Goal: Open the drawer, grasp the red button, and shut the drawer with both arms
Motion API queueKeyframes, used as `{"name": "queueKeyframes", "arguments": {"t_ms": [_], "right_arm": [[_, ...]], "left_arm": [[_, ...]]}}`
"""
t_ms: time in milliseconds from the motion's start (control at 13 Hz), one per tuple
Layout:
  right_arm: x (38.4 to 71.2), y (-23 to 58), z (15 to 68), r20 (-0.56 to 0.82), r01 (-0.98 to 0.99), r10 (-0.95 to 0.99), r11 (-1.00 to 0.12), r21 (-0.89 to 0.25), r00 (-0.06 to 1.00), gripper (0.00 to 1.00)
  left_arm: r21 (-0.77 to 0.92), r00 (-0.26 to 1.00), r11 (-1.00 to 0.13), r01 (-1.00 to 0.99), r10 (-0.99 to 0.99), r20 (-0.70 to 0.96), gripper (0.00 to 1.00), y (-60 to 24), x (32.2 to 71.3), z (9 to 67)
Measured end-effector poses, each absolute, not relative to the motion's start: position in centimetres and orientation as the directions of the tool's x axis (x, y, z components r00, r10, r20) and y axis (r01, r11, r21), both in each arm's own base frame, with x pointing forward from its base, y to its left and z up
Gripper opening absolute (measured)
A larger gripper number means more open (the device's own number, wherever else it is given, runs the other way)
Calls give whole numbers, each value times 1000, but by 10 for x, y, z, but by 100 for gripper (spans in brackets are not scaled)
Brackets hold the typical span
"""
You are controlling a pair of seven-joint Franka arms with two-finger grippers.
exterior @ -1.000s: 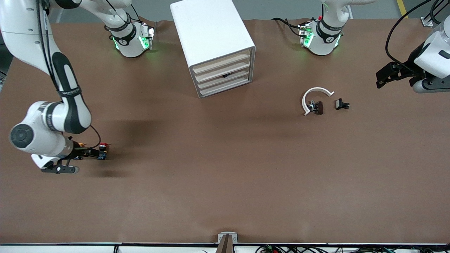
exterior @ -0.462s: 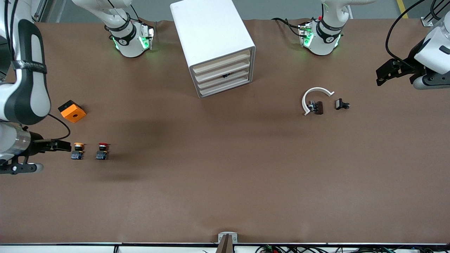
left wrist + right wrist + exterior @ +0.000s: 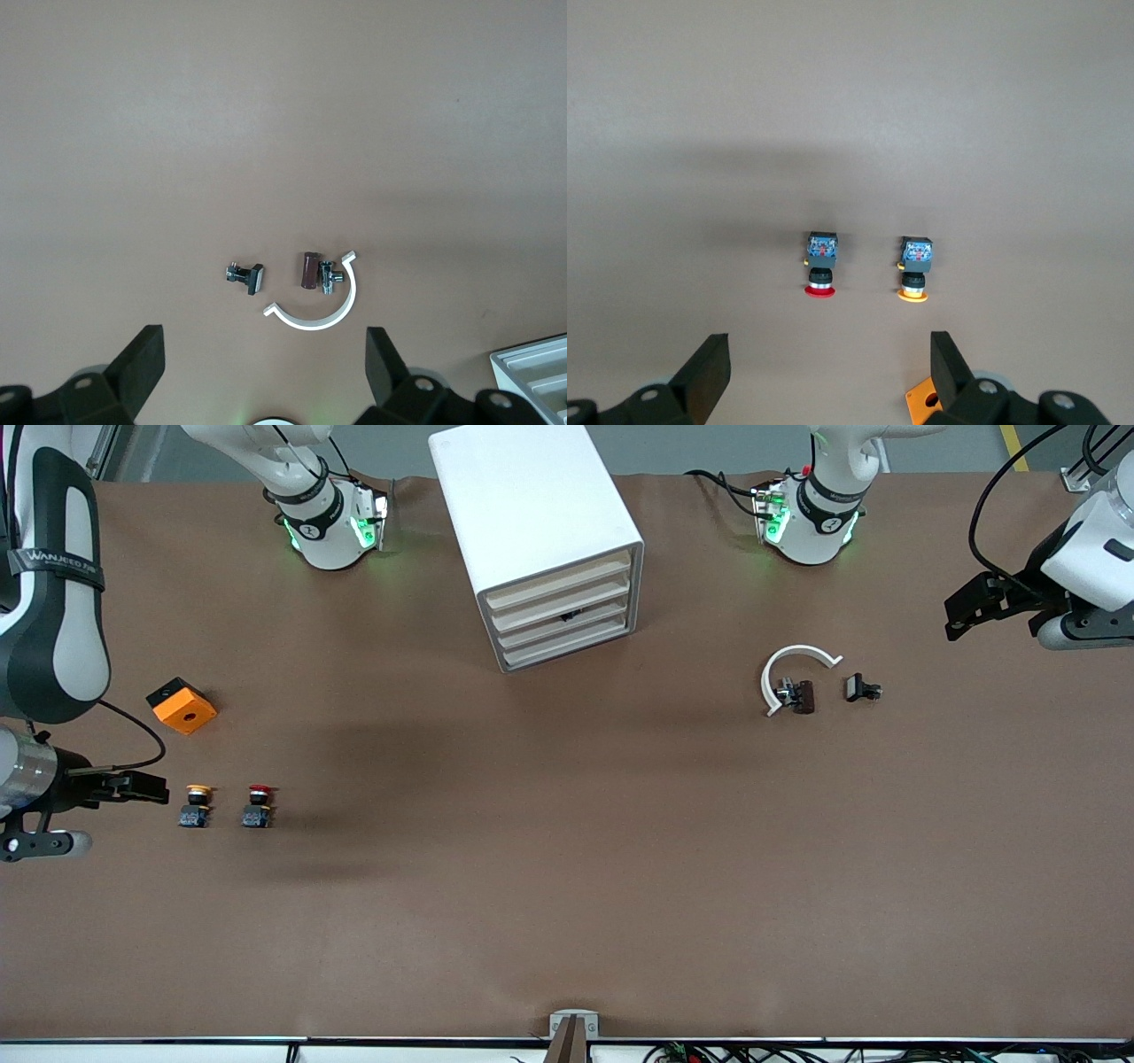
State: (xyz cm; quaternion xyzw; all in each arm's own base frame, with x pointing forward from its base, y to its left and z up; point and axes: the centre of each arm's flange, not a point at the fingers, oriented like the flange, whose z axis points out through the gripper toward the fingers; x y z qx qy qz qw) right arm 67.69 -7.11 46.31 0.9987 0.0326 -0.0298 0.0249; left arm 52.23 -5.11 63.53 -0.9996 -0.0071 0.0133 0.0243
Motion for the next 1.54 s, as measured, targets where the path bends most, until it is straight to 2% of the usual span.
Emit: {"name": "queueKeyframes", "arguments": {"t_ms": [308, 615, 769, 1231, 1538], "right_arm": [[667, -65, 497, -79, 71, 68, -997, 39, 995, 100], [617, -48, 588, -83, 66, 64, -998, 20, 994, 100], [596, -43, 613, -71, 69, 68, -997, 17, 995, 100], [548, -45, 620, -45, 43, 42, -999, 9, 998, 100], [545, -45, 622, -28, 31, 31, -999, 10, 999, 100]], "left_arm": [[-48, 1000, -999, 7, 8, -23, 100, -54, 521, 637], [-48, 1000, -999, 6, 6, -9, 100, -56, 516, 644], [-48, 1000, -999, 6, 6, -8, 100, -56, 516, 645], [-49, 1000, -999, 6, 6, -6, 100, -56, 513, 648], [-50, 1000, -999, -3, -2, -6, 100, -60, 512, 648]]}}
